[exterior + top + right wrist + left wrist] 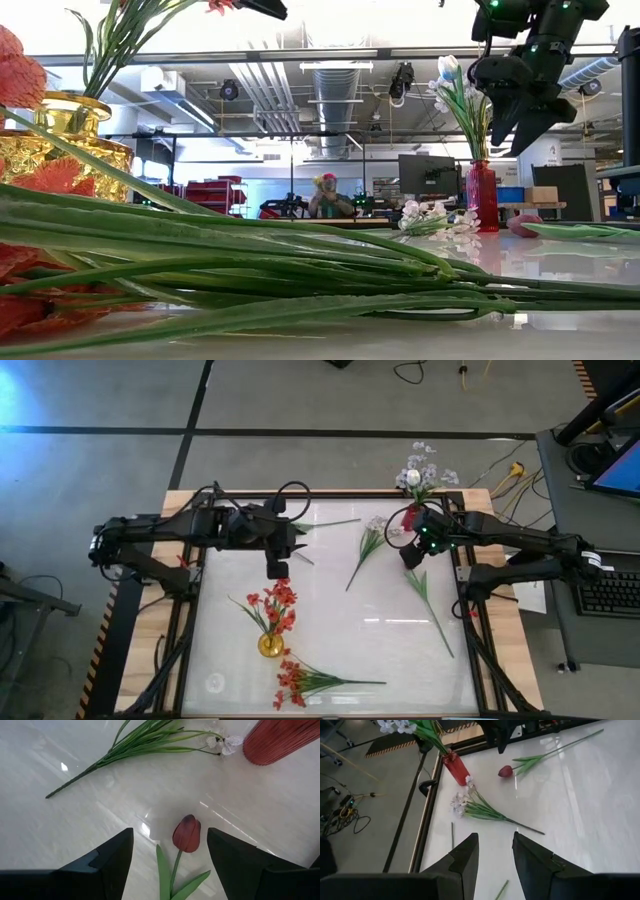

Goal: Sort flowers into vase by color
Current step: Put the bottom red tulip into the yellow vase

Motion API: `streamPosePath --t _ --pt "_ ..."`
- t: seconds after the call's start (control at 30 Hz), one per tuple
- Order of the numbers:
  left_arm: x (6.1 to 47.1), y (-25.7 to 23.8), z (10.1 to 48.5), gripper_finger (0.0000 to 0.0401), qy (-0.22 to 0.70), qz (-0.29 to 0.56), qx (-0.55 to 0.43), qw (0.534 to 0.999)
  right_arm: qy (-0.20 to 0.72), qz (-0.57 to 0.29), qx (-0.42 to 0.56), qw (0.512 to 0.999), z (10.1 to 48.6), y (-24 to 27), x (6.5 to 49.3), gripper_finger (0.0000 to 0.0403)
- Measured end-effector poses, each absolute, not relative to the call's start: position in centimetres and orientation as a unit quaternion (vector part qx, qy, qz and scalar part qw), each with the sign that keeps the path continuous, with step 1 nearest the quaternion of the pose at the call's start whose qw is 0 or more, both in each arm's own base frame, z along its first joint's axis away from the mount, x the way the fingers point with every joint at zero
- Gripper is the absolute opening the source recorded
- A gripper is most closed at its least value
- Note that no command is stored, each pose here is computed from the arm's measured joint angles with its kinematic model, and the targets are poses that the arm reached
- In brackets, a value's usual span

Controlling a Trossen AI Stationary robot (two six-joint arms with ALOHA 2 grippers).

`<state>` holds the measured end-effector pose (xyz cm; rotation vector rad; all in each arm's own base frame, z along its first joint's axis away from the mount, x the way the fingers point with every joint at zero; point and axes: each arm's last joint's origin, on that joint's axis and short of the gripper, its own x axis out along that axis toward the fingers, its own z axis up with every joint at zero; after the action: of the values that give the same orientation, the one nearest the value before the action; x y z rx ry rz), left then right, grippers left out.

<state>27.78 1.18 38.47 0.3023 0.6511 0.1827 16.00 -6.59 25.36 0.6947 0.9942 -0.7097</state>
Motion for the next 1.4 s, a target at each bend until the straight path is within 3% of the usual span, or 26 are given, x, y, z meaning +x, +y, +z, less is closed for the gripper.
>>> streamPosePath --t 0.63,0.83,1.4 --pt "21.7 1.1 38.0 0.0106 0.250 0.107 0.122 0.954 0.417 -0.322 0.325 0.785 25.8 -6.9 16.7 0.0247" --pt "20.3 1.3 37.3 0.0106 0.244 0.151 0.115 0.951 0.387 -0.325 0.354 0.787 26.0 -7.0 17.1 0.0247" --pt "18.4 1.3 36.5 0.0106 0.226 0.172 0.081 0.955 0.377 -0.209 0.285 0.856 24.6 -5.6 22.5 0.0247"
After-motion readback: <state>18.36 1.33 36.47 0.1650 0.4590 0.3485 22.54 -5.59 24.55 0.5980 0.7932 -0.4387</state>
